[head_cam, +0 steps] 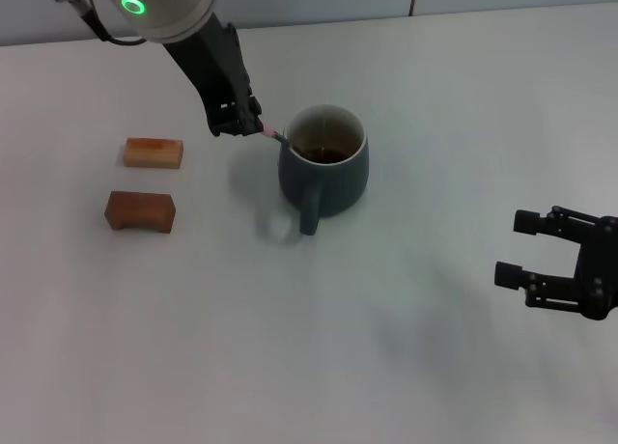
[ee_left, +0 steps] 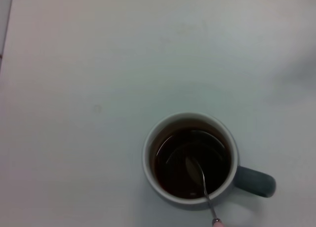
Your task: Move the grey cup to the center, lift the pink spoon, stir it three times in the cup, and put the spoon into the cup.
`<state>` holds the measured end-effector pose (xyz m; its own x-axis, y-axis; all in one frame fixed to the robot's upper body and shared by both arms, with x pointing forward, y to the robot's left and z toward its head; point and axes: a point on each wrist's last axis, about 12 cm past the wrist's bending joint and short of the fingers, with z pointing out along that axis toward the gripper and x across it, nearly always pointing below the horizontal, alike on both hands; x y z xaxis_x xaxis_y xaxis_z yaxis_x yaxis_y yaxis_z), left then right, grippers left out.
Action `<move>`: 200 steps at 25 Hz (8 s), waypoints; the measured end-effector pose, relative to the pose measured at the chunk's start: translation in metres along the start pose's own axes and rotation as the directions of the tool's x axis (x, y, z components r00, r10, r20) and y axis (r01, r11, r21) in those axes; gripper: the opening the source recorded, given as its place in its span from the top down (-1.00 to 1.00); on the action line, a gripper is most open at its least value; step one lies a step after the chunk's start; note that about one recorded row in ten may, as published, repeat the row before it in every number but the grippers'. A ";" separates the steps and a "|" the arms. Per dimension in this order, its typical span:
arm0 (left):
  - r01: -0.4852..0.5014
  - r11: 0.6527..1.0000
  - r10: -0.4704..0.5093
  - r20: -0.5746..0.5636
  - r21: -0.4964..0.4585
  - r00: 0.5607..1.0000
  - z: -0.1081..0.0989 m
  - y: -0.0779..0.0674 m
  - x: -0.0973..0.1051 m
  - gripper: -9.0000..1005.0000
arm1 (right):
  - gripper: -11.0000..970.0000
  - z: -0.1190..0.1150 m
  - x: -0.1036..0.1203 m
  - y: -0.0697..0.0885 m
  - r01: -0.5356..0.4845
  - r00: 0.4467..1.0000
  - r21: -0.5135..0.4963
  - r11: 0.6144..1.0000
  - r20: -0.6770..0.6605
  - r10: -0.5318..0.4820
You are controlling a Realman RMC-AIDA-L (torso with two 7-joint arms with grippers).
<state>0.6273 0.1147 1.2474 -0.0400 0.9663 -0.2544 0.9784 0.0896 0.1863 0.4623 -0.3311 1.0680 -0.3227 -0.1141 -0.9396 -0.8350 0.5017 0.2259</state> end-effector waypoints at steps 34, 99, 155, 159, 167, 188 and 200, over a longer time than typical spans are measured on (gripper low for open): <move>-0.044 0.999 0.044 -0.024 -0.031 0.999 -0.002 -0.010 -0.013 0.73 | -0.70 0.004 -0.001 -0.001 0.003 1.000 -0.011 1.000 -0.009 -0.003; 0.120 0.964 0.035 0.565 -0.235 0.824 -0.085 -0.003 0.007 -0.40 | -0.70 0.005 -0.003 -0.003 0.008 1.000 -0.009 1.000 -0.022 -0.008; 0.428 0.883 -0.429 0.699 0.191 0.572 0.078 -0.091 0.242 -0.68 | -0.71 -0.012 -0.011 0.000 0.061 0.998 0.001 0.998 -0.008 -0.061; 0.432 0.878 -0.441 0.698 0.205 0.564 0.077 -0.098 0.247 -0.68 | -0.70 -0.012 -0.010 0.001 0.083 0.996 0.002 0.997 -0.007 -0.083; 0.435 0.876 -0.444 0.700 0.207 0.560 0.077 -0.098 0.248 -0.68 | -0.70 -0.012 -0.012 0.000 0.091 0.996 0.001 0.996 0.000 -0.091; 0.449 0.868 -0.456 0.698 0.212 0.552 0.078 -0.102 0.251 -0.68 | -0.70 -0.010 -0.013 0.001 0.108 0.994 -0.003 0.994 0.023 -0.108; 0.454 0.865 -0.460 0.696 0.212 0.551 0.079 -0.103 0.252 -0.68 | -0.70 -0.010 -0.013 0.001 0.103 0.995 -0.005 0.995 0.018 -0.102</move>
<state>0.5328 0.3302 1.0895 -0.3310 0.3235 -0.8864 0.8717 0.4647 -0.1558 0.4612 -0.3374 1.0827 -0.2273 -0.1493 -0.9623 -0.8659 0.4831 0.1296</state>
